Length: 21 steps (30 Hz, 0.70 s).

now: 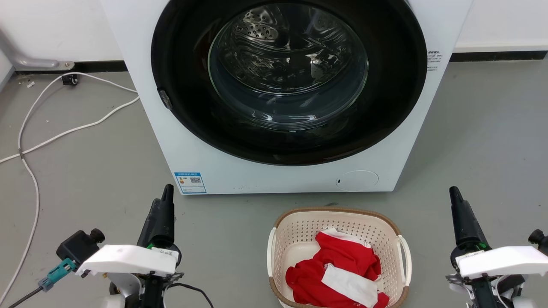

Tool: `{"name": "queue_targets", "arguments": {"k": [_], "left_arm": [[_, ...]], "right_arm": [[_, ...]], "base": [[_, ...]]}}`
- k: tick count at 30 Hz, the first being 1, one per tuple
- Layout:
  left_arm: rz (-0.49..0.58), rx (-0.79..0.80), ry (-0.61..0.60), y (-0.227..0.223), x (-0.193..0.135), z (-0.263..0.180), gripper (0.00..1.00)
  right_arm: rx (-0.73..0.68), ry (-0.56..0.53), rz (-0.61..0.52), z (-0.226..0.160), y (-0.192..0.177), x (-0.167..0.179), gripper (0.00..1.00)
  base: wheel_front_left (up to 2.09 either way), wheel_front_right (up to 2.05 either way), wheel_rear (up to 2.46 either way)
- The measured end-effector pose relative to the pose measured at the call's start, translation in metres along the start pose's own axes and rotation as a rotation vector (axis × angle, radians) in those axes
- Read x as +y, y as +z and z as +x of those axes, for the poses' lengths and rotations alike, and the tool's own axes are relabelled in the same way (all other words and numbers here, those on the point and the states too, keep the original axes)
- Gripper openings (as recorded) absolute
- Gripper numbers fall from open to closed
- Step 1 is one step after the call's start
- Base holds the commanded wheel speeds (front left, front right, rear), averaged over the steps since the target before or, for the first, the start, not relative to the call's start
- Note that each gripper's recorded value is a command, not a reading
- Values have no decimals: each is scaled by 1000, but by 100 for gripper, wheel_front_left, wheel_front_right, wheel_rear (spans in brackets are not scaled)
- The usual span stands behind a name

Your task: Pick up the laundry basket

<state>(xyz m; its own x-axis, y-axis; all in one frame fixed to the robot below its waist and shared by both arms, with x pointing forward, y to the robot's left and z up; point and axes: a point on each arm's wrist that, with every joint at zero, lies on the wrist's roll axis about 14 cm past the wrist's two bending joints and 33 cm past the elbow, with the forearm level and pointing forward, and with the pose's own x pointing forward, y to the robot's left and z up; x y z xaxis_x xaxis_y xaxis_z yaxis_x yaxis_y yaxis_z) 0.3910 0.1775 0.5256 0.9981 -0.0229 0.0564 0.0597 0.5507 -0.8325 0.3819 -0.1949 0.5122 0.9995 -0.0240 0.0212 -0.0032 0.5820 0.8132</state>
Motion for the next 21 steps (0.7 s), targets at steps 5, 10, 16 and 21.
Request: {"name": "queue_targets", "arguments": {"k": [5,10,16,21], "left_arm": [[91,-1,-15,-1,-4,0,100],[180,-5,-26,0,-6,0,100],[270,-7,-37,-1,-8,0,100],[339,-10,-51,-1,-10,1,100]], "right_arm": [[-9,16,-110,1,2,4,100],[-14,27,-209,1,3,7,100],[-17,34,-318,0,3,7,100],[-12,38,-400,-1,1,7,100]], "base": [[0,0,0],[0,0,0],[0,0,0],[0,0,0]]}}
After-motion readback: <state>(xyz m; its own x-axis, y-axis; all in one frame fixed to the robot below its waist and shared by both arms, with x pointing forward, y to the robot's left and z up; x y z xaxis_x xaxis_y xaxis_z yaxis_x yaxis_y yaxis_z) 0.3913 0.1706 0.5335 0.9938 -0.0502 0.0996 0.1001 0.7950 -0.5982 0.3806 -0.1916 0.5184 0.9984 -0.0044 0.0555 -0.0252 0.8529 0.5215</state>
